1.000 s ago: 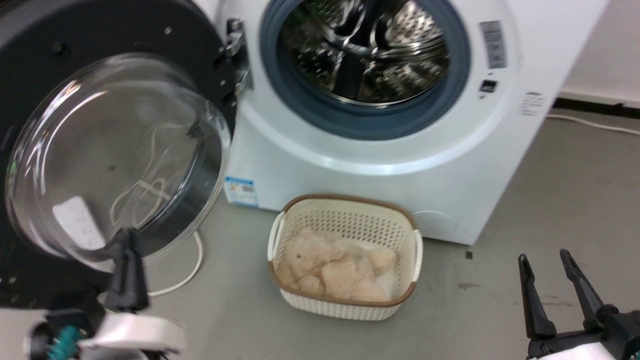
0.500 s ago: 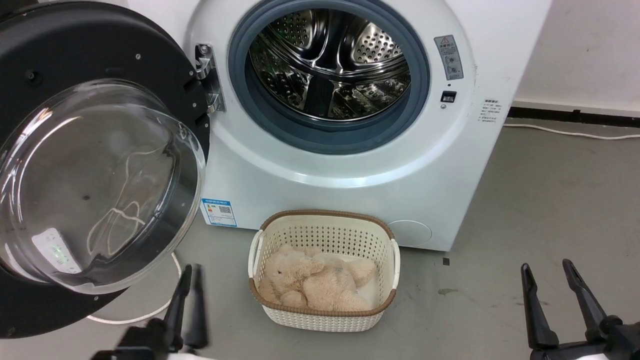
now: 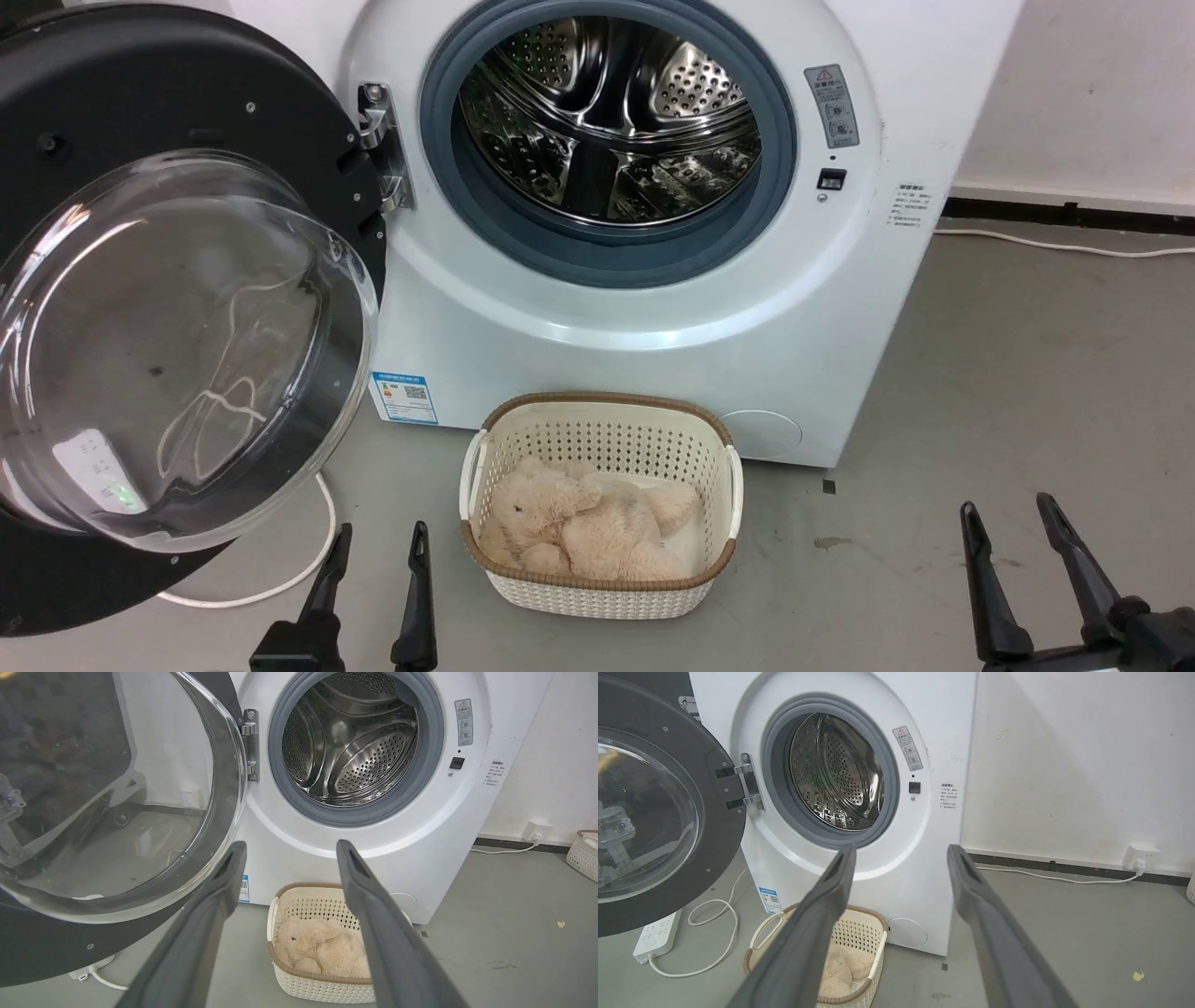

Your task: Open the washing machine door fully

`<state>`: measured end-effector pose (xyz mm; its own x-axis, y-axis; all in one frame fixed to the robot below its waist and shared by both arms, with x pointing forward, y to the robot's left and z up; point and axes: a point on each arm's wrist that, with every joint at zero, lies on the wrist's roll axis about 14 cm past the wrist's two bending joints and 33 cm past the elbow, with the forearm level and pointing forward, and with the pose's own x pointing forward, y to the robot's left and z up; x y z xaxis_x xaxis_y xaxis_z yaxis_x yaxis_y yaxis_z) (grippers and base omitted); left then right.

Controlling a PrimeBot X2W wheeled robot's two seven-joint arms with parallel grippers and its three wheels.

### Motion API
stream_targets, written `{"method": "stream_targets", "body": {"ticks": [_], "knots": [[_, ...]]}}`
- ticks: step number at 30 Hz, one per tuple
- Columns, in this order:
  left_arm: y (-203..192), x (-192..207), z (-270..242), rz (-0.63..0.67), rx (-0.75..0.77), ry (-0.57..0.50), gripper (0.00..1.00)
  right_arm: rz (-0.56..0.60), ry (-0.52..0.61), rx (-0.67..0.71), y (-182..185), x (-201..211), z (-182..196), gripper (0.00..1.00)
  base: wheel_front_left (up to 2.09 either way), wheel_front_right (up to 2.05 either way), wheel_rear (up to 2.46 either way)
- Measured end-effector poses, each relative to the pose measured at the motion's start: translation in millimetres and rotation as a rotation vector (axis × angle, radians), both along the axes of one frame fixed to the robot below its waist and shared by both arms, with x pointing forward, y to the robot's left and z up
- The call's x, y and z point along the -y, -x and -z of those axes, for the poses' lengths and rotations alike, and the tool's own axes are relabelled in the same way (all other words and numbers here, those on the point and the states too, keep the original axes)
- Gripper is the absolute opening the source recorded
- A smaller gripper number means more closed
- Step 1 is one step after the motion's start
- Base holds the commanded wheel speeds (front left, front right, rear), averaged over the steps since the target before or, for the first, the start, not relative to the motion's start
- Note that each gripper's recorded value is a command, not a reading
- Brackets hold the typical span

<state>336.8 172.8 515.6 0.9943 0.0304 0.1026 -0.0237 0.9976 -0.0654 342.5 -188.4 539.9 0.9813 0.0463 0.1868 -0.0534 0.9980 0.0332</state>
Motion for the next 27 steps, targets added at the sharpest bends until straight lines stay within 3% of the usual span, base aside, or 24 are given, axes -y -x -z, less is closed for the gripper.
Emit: {"method": "stream_targets", "body": {"ticks": [15, 16, 27], "knots": [[-1.1, 1.6, 2.3, 0.004, -0.007, -0.012, 1.0, 0.002, -0.003, -0.014, 1.2, 0.4, 4.6, 1.0, 0.0, 0.0, 0.0], [-1.2, 1.8, 2.2, 0.004, -0.006, -0.01, 0.0, 0.002, -0.003, -0.015, 1.2, 0.4, 4.9, 0.0, 0.0, 0.0, 0.0], [-1.8, 1.2, 3.8, 0.002, -0.017, -0.01, 0.0, -0.001, -0.001, -0.026, 0.5, -0.6, 6.4, 0.0, 0.0, 0.0, 0.0]]}}
